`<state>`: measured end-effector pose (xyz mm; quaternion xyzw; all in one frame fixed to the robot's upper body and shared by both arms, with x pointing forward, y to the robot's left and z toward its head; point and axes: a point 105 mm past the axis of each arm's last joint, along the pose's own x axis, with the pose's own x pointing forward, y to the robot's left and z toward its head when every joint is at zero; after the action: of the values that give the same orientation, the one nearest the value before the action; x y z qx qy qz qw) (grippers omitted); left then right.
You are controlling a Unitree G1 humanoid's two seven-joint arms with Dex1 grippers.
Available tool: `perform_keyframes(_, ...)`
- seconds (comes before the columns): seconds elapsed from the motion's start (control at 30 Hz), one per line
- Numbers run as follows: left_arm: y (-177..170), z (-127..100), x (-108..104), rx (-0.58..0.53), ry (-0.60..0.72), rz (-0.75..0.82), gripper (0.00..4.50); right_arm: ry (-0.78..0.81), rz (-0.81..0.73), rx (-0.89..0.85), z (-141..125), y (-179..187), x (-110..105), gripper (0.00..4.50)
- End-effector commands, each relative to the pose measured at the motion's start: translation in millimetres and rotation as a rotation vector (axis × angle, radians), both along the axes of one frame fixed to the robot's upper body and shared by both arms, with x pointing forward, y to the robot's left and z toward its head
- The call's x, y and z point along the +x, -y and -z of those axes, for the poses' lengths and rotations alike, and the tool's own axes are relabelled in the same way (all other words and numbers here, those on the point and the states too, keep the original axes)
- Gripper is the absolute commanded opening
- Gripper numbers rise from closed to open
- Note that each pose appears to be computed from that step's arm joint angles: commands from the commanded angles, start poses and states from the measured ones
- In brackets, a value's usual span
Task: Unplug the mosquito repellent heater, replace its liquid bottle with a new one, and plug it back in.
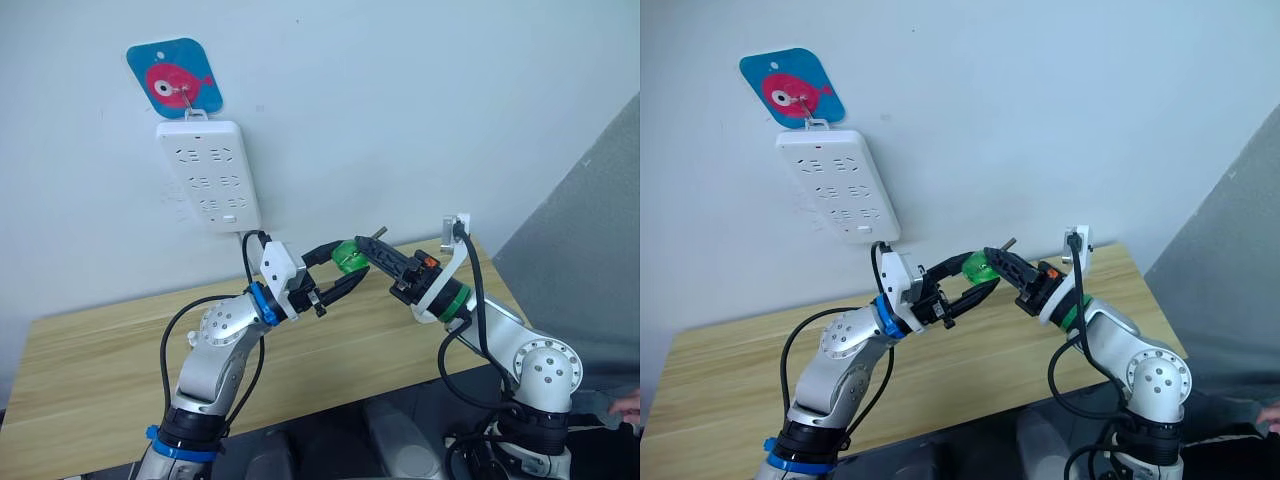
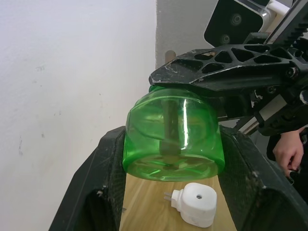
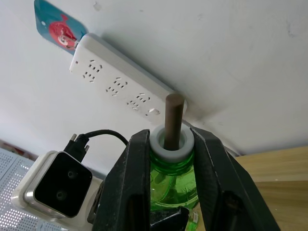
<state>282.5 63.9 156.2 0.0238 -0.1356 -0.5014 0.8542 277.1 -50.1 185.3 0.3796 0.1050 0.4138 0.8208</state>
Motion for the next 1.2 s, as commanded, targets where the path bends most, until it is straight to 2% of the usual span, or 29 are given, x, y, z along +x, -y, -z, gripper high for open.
perform_keyframes(0.03, 4, 7, -9, 0.045, -0.026, 0.064, 3.28, 0.065, -0.078, 0.048, -18, -10, -11, 0.84)
perform_keyframes(0.17, -7, 15, -6, 0.089, -0.083, 0.030, 4.49, 0.078, -0.044, 0.001, -16, -2, -5, 0.84)
perform_keyframes(0.33, -24, 27, -7, 0.154, -0.142, 0.004, 4.50, 0.145, 0.007, -0.115, -12, 6, 3, 0.84)
perform_keyframes(0.47, -63, 46, -11, 0.266, -0.189, -0.112, 4.50, 0.359, 0.151, -0.578, 27, 15, 32, 0.84)
perform_keyframes(0.6, -76, 61, -22, 0.363, -0.182, -0.157, 4.50, 0.440, 0.240, -0.806, 76, 21, 57, 0.84)
perform_keyframes(0.8, -85, 63, -27, 0.350, -0.193, -0.248, 4.50, 0.487, 0.274, -0.920, 119, 19, 80, 0.84)
perform_keyframes(1.07, -77, 60, -38, 0.315, -0.254, -0.211, 4.50, 0.441, 0.369, -0.978, 146, 27, 106, 0.84)
perform_keyframes(1.2, -71, 54, -40, 0.316, -0.224, -0.168, 4.50, 0.402, 0.393, -0.992, 156, 34, 112, 0.84)
